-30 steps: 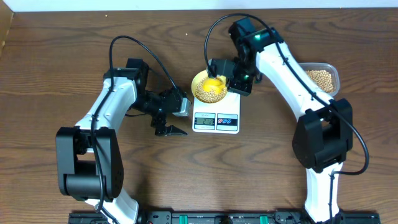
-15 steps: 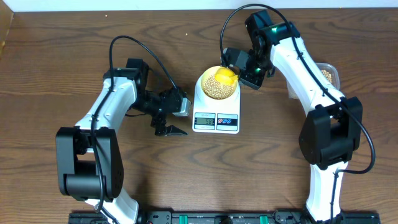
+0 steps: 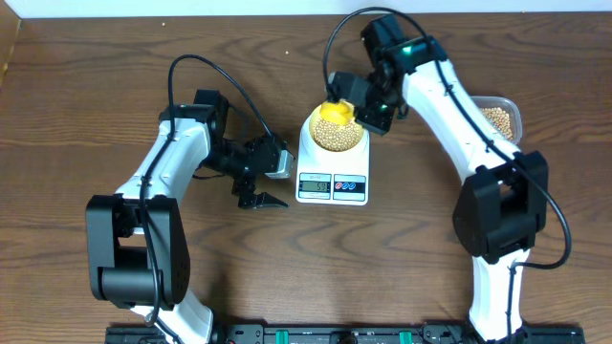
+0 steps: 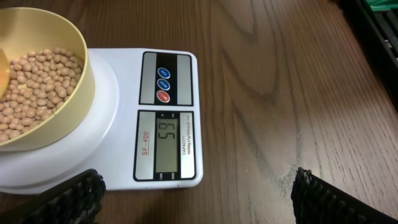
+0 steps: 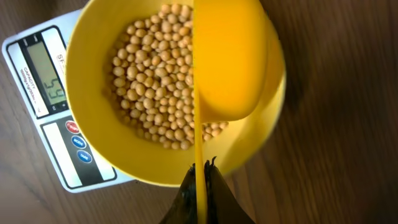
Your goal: Scoop item into bowl and weigh 50g on scale
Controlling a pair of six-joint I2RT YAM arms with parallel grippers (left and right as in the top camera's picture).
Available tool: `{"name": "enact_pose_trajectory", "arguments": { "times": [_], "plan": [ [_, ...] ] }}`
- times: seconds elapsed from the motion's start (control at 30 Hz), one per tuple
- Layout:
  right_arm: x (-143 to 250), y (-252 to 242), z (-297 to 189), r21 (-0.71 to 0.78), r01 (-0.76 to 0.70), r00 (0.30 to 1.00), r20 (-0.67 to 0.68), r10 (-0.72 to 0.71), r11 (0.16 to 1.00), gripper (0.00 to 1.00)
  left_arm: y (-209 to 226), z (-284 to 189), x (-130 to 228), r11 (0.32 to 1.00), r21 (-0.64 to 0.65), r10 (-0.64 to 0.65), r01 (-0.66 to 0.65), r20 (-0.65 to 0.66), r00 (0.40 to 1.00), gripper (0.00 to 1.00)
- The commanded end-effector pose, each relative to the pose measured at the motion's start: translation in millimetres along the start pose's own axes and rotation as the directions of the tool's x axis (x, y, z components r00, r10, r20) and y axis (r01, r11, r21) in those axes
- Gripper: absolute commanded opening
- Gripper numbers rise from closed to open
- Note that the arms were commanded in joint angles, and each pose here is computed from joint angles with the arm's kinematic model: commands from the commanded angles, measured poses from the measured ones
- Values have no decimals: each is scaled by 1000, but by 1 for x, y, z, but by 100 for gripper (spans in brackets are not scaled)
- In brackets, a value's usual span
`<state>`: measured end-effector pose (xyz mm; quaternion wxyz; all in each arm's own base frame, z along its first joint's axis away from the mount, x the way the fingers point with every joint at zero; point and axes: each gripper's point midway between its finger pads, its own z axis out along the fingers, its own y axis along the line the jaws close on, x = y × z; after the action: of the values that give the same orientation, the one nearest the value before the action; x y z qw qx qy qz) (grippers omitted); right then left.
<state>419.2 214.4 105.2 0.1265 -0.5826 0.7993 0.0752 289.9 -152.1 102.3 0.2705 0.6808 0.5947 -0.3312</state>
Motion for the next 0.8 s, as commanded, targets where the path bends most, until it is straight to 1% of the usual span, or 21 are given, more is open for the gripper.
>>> {"name": "enact_pose_trajectory", "arguments": {
  "times": [0.0, 0.2, 0.33, 0.43, 0.63, 0.77],
  "plan": [
    [-3, -2, -7, 43, 10, 1000, -25, -9, 999, 1, -3, -1, 0, 1000, 2, 11, -11, -2, 1000, 98],
    [3, 3, -7, 21, 51, 997, -51, -50, 998, 1, -3, -1, 0, 1000, 2, 11, -11, -2, 1000, 98],
    [1, -12, -8, 92, 67, 996, -60, -61, 994, 1, -3, -1, 0, 1000, 2, 11, -11, -2, 1000, 98],
    [4, -15, -8, 114, 70, 994, -87, -60, 991, 1, -3, -1, 0, 1000, 2, 11, -11, -2, 1000, 98],
    [9, 1, -4, 53, 70, 992, -107, -64, 996, 1, -3, -1, 0, 1000, 2, 11, -11, -2, 1000, 98],
    [7, 14, 1, -5, 65, 994, -84, -66, 998, 1, -3, -1, 0, 1000, 2, 11, -11, -2, 1000, 98]
  ]
}}
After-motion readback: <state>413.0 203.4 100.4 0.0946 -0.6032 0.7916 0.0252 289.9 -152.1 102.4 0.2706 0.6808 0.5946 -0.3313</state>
